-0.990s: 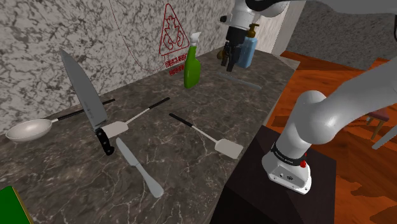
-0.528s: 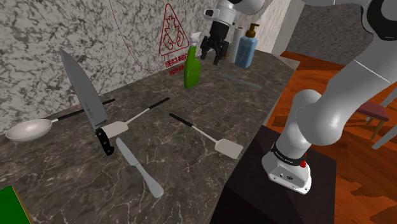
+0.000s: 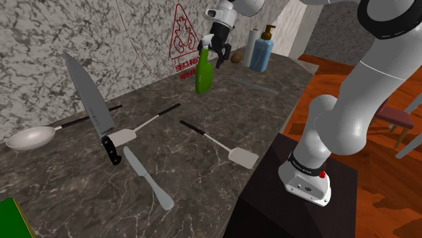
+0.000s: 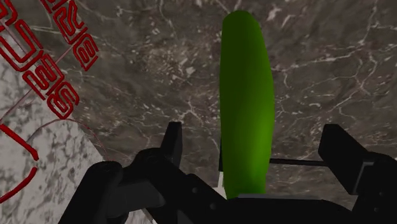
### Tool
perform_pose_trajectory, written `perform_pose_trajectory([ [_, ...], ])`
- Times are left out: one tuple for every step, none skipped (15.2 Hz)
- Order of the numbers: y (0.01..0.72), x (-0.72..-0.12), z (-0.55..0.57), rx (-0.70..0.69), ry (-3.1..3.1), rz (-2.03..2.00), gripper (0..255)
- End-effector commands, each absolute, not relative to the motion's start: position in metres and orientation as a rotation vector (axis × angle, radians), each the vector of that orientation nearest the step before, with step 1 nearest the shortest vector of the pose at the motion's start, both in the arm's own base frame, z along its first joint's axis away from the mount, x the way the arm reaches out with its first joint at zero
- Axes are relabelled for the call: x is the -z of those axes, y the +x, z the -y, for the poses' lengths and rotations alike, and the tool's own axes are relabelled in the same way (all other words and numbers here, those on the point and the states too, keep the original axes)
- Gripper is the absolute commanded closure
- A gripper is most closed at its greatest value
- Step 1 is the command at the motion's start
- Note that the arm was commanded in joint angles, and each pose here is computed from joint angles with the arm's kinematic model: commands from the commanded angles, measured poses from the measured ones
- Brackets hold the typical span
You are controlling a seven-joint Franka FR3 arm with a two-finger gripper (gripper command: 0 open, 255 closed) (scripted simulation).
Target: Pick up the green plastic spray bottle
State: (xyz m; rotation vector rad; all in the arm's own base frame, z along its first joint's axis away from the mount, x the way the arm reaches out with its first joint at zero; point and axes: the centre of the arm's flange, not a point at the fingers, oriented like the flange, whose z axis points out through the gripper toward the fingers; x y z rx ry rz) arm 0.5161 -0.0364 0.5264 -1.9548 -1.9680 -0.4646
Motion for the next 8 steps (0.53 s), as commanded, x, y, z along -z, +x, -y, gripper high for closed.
perform_pose_trajectory([
  [0.517, -0.516, 0.037, 0.467, -1.95, 1.972, 0],
  [0.517, -0.511, 0.037, 0.467, -1.95, 1.972, 0],
  [0.517, -0.502, 0.037, 0.467, -1.95, 1.972, 0],
  [0.517, -0.502, 0.037, 0.466, -1.951, 1.972, 0],
  [0.517, -0.502, 0.037, 0.466, -1.95, 1.972, 0],
  [0.517, -0.503, 0.037, 0.466, -1.95, 1.972, 255],
  [0.517, -0.503, 0.037, 0.466, -1.95, 1.972, 255],
  [0.517, -0.503, 0.037, 0.466, -1.95, 1.972, 255],
])
